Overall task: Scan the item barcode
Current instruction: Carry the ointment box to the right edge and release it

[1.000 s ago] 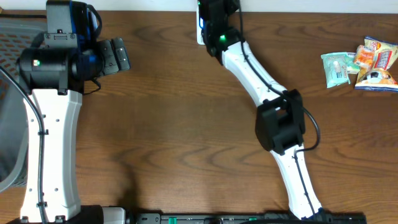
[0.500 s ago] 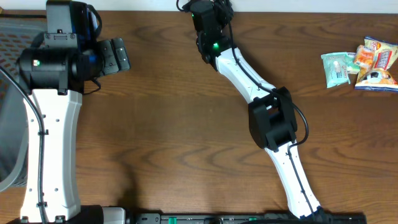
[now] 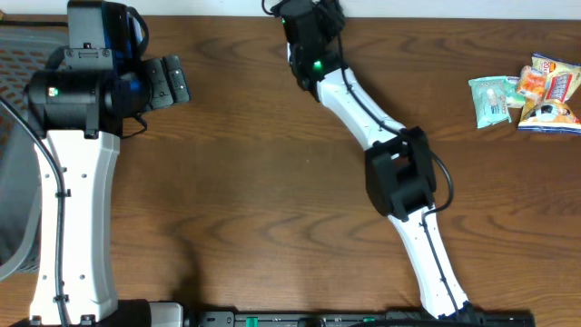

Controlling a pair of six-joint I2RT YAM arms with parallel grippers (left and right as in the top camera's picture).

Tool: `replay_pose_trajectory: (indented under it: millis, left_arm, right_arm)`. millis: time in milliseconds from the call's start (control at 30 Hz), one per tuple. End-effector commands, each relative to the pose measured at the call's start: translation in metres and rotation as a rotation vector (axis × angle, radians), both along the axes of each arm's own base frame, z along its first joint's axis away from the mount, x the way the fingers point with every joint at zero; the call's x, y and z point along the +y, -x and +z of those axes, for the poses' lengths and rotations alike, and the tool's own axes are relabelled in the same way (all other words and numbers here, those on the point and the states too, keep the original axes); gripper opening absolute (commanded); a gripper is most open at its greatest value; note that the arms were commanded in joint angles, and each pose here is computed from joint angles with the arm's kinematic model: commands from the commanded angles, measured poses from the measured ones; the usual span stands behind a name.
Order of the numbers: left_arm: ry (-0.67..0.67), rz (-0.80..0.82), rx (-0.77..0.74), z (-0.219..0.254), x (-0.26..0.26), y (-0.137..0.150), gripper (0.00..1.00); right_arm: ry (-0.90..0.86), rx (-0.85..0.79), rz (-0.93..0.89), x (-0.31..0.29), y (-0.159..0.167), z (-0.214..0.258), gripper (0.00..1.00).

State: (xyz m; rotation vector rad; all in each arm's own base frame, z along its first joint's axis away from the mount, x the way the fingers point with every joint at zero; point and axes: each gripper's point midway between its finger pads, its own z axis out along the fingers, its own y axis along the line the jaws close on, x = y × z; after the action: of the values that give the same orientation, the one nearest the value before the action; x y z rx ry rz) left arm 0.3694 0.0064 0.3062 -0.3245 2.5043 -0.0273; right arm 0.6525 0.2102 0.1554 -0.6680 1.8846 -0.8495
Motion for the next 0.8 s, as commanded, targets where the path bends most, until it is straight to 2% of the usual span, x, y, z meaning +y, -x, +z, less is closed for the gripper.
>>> replay_pose_trajectory:
  millis: [0, 67, 167, 300, 467, 533, 667, 767]
  left_arm:
    - [-0.006, 0.000, 0.009, -0.002, 0.001, 0.000, 0.98]
    - [-0.006, 0.000, 0.009, -0.002, 0.001, 0.000, 0.98]
    - [-0.006, 0.000, 0.009, -0.002, 0.001, 0.000, 0.98]
    - [-0.006, 0.000, 0.009, -0.002, 0.001, 0.000, 0.98]
    - [-0.006, 0.000, 0.009, -0.002, 0.001, 0.000, 0.98]
    - [-0.006, 0.000, 0.009, -0.002, 0.001, 0.000, 0.98]
    - [-0.006, 0.000, 0.009, -0.002, 0.001, 0.000, 0.98]
    - [-0.006, 0.000, 0.009, -0.002, 0.001, 0.000, 0.98]
  right_arm:
    - [-0.141, -0.144, -0.141, -0.068, 0.005, 0.104, 0.61]
    - [-0.163, -0.144, -0.200, -0.100, 0.008, 0.116, 0.61]
    - [-0.202, -0.119, -0.396, -0.183, 0.021, 0.117, 0.63]
    - [-0.218, -0.014, -0.594, -0.261, 0.044, 0.084, 0.63]
    - [-0.361, 0.096, -0.837, -0.347, 0.088, 0.041, 0.64]
    - [-0.408, 0.115, -0.902, -0.373, 0.101, 0.033, 0.69]
    - [-0.483, 0.181, -0.984, -0.418, 0.127, 0.017, 0.70]
    - [-0.562, 0.254, -0.982, -0.428, 0.138, 0.003, 0.80]
